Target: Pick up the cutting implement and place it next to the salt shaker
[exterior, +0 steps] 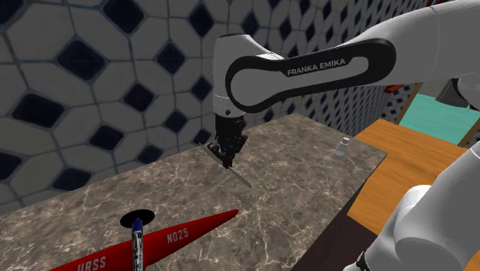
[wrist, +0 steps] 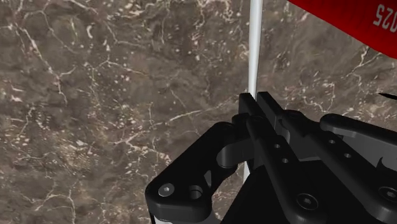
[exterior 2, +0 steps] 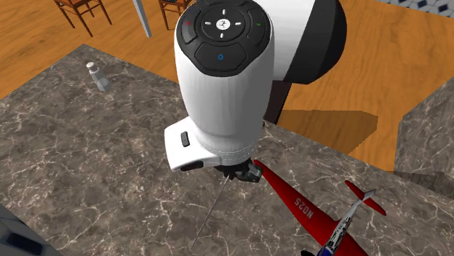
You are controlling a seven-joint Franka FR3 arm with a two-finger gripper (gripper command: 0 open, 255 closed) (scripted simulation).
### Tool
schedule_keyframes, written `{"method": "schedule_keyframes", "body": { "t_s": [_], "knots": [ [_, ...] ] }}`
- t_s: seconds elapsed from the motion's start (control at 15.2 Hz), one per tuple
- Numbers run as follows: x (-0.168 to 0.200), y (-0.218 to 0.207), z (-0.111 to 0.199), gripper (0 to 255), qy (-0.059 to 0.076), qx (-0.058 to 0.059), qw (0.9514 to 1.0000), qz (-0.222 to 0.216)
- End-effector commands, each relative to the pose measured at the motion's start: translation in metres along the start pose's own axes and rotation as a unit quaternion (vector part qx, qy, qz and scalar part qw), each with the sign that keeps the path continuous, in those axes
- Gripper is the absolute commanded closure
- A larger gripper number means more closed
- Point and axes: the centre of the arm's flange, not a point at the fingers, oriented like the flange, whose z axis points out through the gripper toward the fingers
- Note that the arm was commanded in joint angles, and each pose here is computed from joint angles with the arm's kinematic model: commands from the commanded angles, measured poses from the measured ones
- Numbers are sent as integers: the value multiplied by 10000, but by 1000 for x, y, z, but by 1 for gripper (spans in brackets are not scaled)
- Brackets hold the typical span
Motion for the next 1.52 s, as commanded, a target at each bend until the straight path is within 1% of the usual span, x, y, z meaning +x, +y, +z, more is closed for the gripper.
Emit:
{"method": "schedule_keyframes", "body": {
  "t_s": [0.0, 0.53, 1.45],
  "knots": [
    [-1, 0, -11, 255, -2, -1, 10000, 0],
    [-3, 0, -53, 255, -2, -1, 10000, 0],
    [-31, 182, -52, 255, -2, -1, 10000, 0]
  ]
}}
